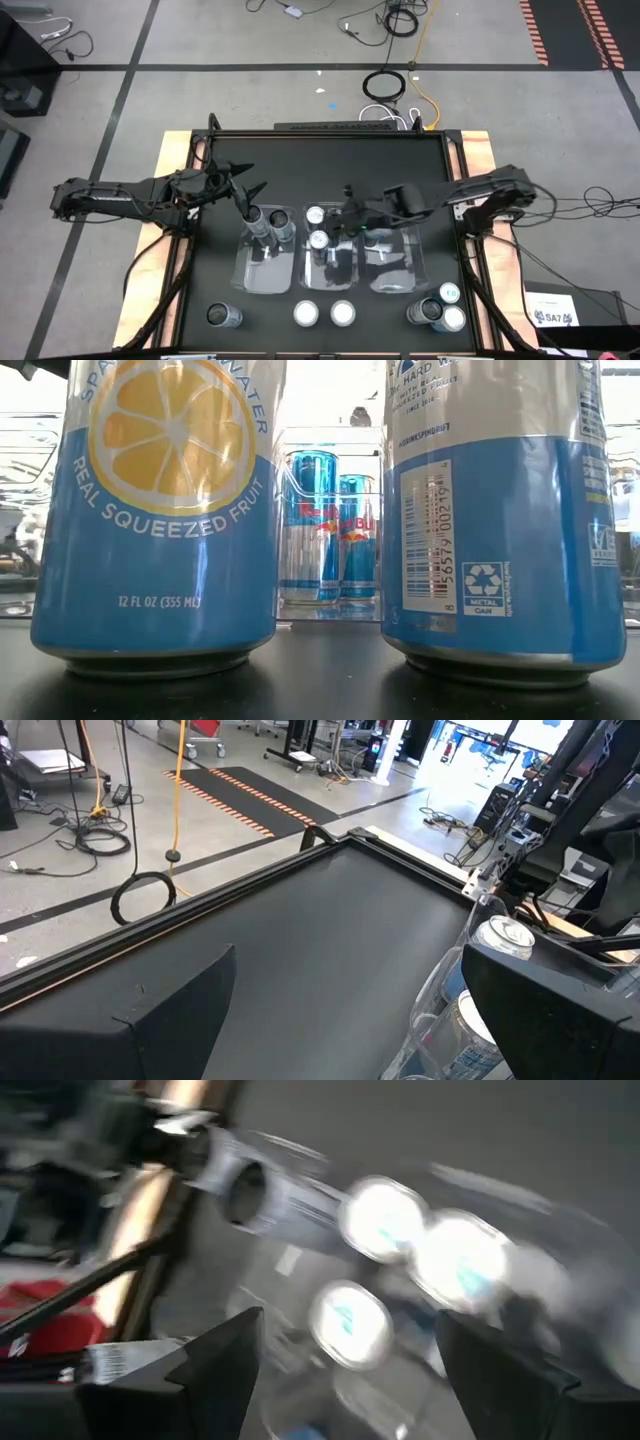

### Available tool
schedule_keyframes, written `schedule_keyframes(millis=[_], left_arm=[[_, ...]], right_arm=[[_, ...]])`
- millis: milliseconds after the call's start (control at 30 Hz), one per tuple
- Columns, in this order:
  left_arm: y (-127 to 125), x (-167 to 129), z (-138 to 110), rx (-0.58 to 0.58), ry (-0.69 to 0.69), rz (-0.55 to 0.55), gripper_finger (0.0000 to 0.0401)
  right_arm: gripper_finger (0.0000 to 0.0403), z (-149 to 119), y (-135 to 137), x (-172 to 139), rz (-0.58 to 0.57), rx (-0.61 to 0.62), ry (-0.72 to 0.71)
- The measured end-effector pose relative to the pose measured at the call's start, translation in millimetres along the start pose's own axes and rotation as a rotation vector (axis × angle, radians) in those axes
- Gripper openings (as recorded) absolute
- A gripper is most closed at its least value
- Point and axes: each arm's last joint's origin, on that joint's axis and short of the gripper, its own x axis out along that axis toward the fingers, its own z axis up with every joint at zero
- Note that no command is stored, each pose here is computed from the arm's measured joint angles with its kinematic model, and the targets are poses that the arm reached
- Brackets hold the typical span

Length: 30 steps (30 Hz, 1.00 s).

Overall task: Sort soda cans
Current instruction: Put the blue soda can into the middle transparent bin

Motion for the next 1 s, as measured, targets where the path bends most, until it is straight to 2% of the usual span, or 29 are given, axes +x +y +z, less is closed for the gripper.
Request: schedule_keyframes(millis=[133,267,433,533,667,800,1000], left_arm=[[0,0,0,0.0,0.001,0.0,0.0397],[0,0,0,0.001,0.002,0.001,0.0397],[0,0,0,0.023,0.003,0.001,0.0397],[0,0,0,0.074,0.003,0.001,0.0397],[0,0,0,0.135,0.003,0.001,0.0397],[0,0,-1,0.134,0.003,0.001,0.0397],[0,0,0,0.133,0.003,0.001,0.0397]], right_arm=[[0.0273,-20,-20,-28,-0.18,0.16,0.065],[0.0257,-52,-39,-52,-0.392,0.318,0.146],[0.0243,-99,-54,-80,-0.576,0.429,0.164],[0.024,-118,-57,-91,-0.621,0.419,0.232],[0.024,-127,-60,-98,-0.636,0.383,0.261],[0.024,-135,-64,-104,-0.672,0.33,0.314],[0.024,-148,-68,-113,-0.63,0.234,0.305]])
